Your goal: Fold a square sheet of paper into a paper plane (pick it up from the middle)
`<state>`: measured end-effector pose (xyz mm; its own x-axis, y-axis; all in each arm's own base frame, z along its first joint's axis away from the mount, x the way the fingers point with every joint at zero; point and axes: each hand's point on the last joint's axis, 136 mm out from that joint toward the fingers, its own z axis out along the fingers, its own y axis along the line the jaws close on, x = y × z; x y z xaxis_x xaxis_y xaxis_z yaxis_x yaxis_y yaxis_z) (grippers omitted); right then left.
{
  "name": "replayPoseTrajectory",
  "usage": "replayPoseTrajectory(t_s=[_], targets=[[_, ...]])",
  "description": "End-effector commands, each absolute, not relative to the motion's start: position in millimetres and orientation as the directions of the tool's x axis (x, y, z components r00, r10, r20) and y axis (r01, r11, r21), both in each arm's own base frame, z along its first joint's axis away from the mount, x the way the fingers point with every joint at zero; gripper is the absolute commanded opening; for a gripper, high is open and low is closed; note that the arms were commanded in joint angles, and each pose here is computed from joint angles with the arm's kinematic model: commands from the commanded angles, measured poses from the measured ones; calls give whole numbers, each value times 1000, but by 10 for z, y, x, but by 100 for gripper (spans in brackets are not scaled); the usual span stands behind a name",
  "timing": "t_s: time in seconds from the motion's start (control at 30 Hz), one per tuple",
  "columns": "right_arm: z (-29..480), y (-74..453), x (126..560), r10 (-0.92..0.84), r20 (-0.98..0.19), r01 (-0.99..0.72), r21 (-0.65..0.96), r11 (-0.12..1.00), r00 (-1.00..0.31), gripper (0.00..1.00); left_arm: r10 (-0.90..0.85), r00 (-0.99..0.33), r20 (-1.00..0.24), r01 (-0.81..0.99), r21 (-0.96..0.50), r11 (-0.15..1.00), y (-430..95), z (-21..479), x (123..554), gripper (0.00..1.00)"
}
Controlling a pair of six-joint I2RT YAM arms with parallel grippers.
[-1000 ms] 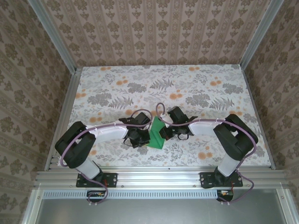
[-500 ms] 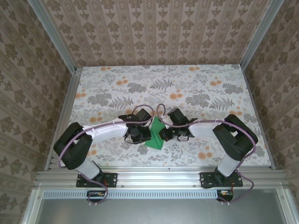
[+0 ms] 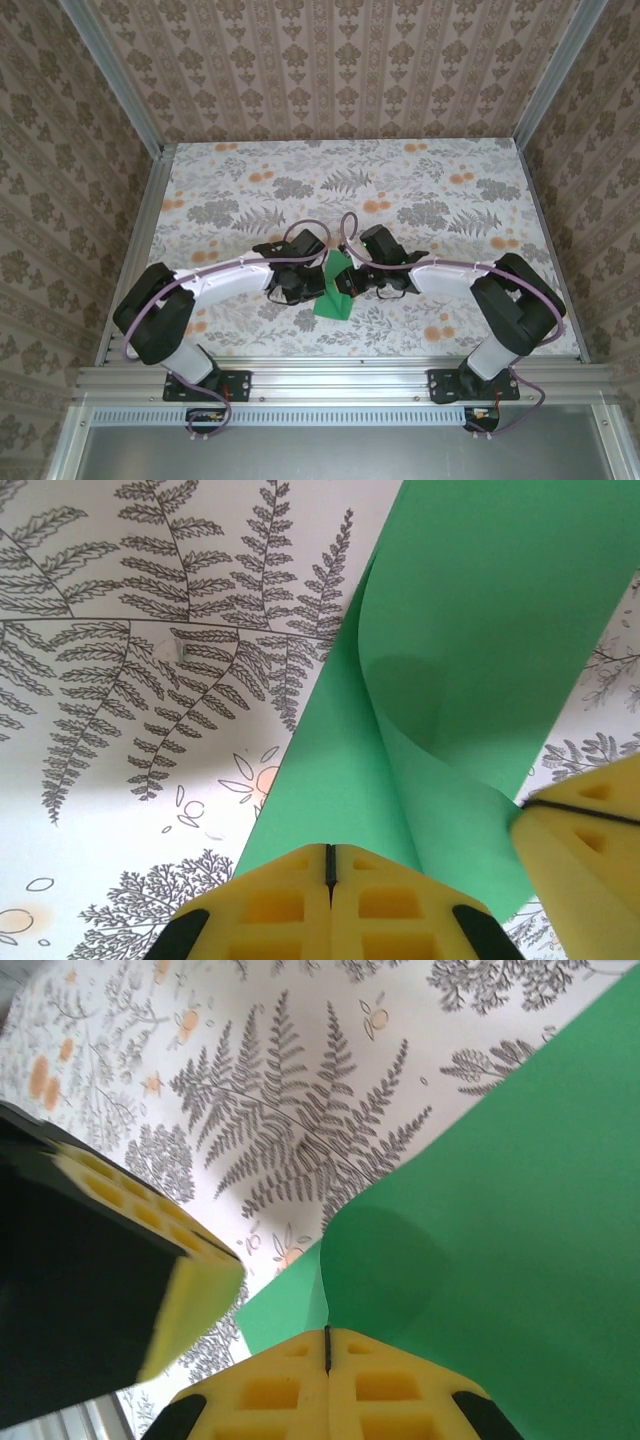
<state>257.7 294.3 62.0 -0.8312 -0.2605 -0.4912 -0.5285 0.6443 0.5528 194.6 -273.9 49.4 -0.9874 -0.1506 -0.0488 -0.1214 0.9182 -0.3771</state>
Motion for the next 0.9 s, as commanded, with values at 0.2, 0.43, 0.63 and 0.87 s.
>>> replayPoseTrajectory(t_s=[0.2,0.43,0.63,0.87], targets=[[550,3028,2374,-241,-415,-457,572,681,-878,6,-208,-978,4,-199,-309,930,-2597,117,1814,0],[493,3009,2327,-265,-413,-471,554,687,-871,6,-206,-978,19,-202,-309,930,-2604,28,1790,0],[475,3003,2333,-237,-411,-452,574,683,-880,6,-212,-977,9,-202,-351,914,-2654,60,1809,0],[555,3047,2405,-170,-424,-419,609,674,-889,5,-229,-973,14,-211,-447,869,-2811,297,1740,0]])
